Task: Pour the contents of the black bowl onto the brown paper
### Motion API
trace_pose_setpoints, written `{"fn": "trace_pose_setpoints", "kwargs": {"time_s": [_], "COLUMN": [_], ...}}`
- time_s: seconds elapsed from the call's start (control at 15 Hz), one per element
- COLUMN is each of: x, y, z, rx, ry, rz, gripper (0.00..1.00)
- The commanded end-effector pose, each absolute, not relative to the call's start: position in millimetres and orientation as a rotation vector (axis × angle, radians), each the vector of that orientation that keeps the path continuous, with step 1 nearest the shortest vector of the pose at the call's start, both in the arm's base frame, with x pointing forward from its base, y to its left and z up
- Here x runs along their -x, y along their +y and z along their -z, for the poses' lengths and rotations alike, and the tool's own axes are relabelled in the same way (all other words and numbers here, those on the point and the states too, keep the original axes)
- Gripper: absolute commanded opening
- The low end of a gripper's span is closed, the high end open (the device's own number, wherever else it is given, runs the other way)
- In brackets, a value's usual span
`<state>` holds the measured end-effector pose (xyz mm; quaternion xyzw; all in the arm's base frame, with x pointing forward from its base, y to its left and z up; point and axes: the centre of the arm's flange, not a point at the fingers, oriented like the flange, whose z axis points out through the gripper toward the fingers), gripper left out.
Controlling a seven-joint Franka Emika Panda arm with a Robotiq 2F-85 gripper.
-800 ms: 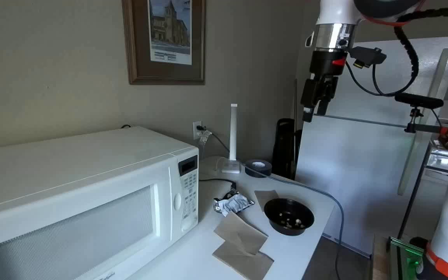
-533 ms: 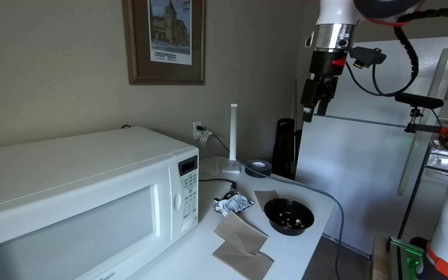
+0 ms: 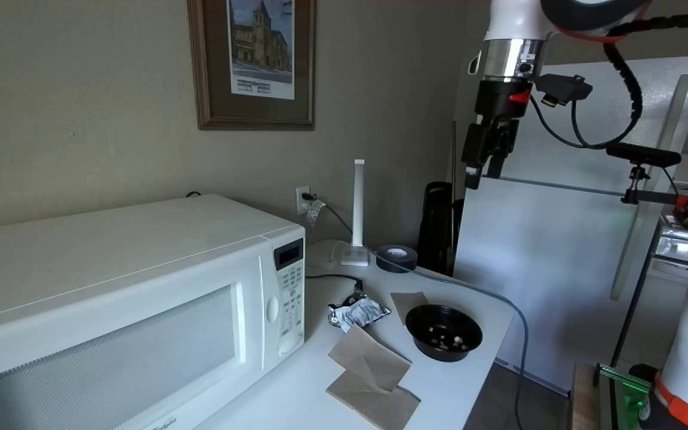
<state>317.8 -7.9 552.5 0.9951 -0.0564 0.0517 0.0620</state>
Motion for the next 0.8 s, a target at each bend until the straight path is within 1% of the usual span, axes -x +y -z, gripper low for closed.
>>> {"fn": "trace_pose_setpoints", "kwargs": {"time_s": [0.0,0.2,0.4,0.73], "x": [-345,-364,-383,-402], "y": [-29,-49,-72,-108], "z": [-514,-478,-438,-385], "rx": [-2.965,-2.922,-2.924,-2.905], "ry": [-0.212,-0.214,-0.214,-0.415], "rz": [-0.111,-0.106,-0.023,0.068], "gripper": [1.00,1.00,1.00,1.00]}}
